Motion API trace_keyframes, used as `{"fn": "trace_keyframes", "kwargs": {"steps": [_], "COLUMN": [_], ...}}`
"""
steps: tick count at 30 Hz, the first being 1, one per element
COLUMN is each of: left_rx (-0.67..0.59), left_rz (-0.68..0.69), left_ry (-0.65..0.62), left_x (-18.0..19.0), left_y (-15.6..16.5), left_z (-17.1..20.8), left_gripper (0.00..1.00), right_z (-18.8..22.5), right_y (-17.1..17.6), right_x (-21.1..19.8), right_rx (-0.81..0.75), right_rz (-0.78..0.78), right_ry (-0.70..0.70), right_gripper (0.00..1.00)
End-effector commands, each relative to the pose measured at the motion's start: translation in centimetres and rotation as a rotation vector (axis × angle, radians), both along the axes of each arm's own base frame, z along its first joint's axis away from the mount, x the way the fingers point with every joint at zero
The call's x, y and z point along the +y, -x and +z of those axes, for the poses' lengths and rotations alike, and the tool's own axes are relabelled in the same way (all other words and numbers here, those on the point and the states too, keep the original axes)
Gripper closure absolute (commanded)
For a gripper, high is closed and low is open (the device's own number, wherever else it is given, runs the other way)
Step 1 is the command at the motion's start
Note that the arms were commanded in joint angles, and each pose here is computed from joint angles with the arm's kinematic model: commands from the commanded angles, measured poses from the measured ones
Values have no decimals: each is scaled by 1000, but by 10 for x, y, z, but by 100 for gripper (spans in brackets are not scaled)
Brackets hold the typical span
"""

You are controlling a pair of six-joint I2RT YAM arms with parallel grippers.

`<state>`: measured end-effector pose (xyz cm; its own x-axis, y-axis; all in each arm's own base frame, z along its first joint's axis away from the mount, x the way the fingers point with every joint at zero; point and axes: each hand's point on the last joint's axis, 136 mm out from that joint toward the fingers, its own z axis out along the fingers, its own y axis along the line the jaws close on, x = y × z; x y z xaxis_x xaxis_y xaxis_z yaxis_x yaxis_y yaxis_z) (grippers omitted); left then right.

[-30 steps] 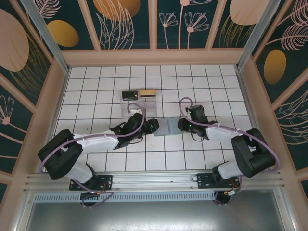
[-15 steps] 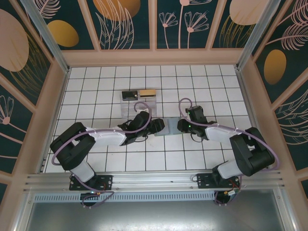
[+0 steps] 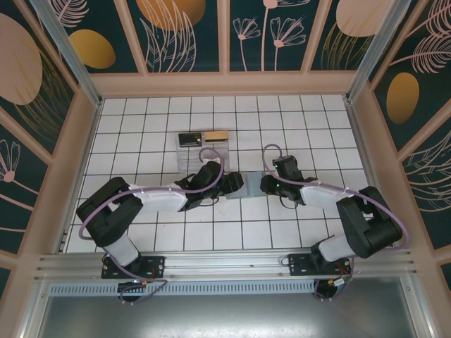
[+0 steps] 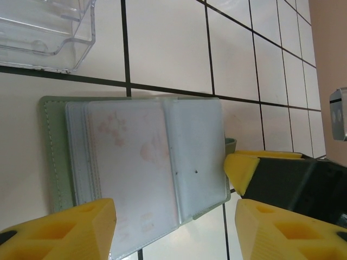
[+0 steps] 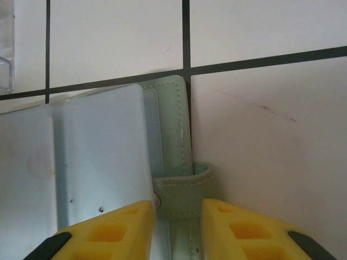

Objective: Take the credit cards out of the card holder

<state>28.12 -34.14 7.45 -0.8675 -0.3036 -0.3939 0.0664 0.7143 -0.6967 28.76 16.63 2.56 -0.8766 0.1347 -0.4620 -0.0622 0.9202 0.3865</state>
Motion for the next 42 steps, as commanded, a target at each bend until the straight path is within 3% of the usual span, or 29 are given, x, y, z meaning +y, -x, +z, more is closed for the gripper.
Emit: {"fn": "trace_keyframes", "kwargs": {"steps": [1, 24, 42], "left_rx": [3, 87, 81], "left_rz": [-12, 8, -62], "left_ry": [10, -132, -67], "left_x": [-7, 3, -16], "left_y": [-3, -3, 0], "left_z": [3, -34, -28], "left_gripper": [39, 40, 37], "right_z": [-6, -9, -12], "right_y": [5, 9, 11], "right_x": [4, 10, 14], "right_rx": [21, 35, 45], "right_rz": [14, 22, 25], "right_ry": [-13, -24, -39], "right_gripper": [68, 68, 68]}}
